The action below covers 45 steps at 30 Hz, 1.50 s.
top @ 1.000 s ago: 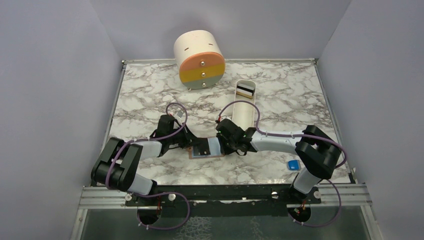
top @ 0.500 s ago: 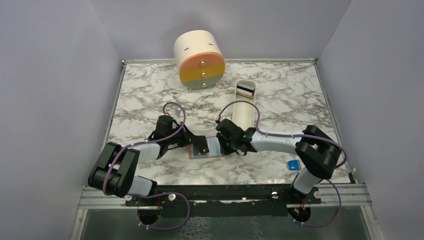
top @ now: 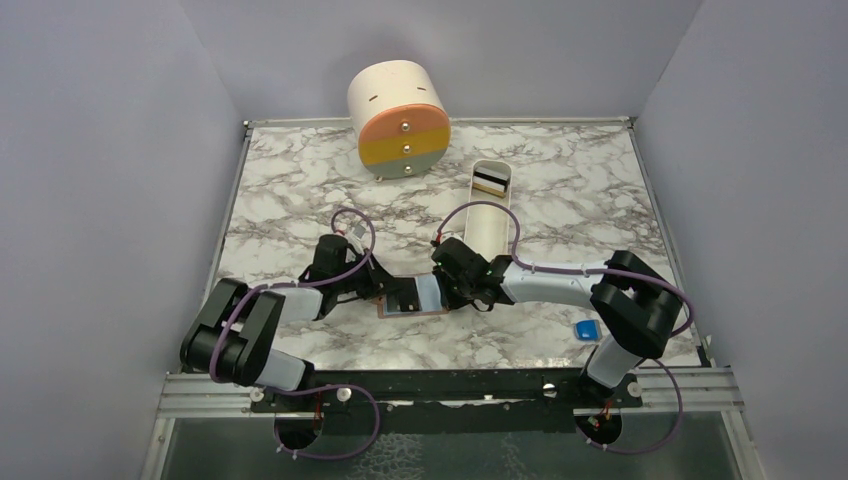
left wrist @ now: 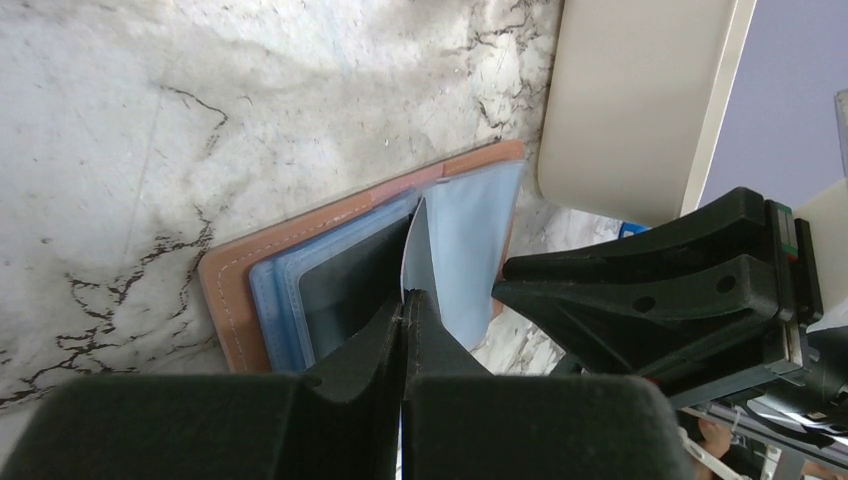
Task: Put the credit cards into the card holder
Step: Insert the credit card into the card holder.
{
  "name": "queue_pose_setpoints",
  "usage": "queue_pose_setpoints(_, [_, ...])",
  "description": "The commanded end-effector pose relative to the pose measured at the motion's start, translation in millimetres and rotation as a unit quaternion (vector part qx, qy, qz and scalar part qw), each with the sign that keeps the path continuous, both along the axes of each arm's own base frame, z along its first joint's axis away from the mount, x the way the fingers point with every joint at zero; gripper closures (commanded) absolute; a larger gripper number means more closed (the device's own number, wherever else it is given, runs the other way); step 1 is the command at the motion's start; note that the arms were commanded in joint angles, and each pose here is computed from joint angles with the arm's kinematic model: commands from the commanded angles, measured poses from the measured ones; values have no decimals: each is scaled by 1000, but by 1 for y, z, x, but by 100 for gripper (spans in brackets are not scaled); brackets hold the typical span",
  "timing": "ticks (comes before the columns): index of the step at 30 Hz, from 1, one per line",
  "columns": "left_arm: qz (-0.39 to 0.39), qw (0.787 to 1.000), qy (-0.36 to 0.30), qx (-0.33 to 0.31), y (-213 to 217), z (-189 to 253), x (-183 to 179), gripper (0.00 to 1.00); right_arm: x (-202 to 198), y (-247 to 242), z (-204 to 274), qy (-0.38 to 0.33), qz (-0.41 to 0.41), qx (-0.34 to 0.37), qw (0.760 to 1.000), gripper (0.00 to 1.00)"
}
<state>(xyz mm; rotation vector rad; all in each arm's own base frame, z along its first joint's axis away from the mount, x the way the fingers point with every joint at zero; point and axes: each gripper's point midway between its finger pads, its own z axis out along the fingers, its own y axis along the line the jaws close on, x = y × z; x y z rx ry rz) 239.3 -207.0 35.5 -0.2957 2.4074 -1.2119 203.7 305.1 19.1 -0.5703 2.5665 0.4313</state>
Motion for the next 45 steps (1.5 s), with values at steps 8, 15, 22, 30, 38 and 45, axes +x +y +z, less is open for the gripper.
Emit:
queue_pose_setpoints(8, [-29,999,29,8,-3,-19,-17,100,-13,4,-8,15,9,2,1000,84])
queue_pose_setpoints(15, [-21,1000,2,9,-12,-8,0,100,-18,11,-6,21,24,19,999,84])
queue_pose_setpoints(22, [-26,1000,6,15,-17,-14,-2,100,-20,15,-5,24,30,25,999,84])
queue_pose_setpoints(30, [-8,1000,8,30,-20,-23,-1,100,-22,19,-3,29,27,41,998,84])
queue_pose_setpoints(38, [35,998,-5,43,-9,-21,5,100,-31,19,-2,46,24,55,997,84])
queue_pose_setpoints(45, [29,998,-14,53,-3,-23,-3,100,-30,9,-1,37,15,40,998,84])
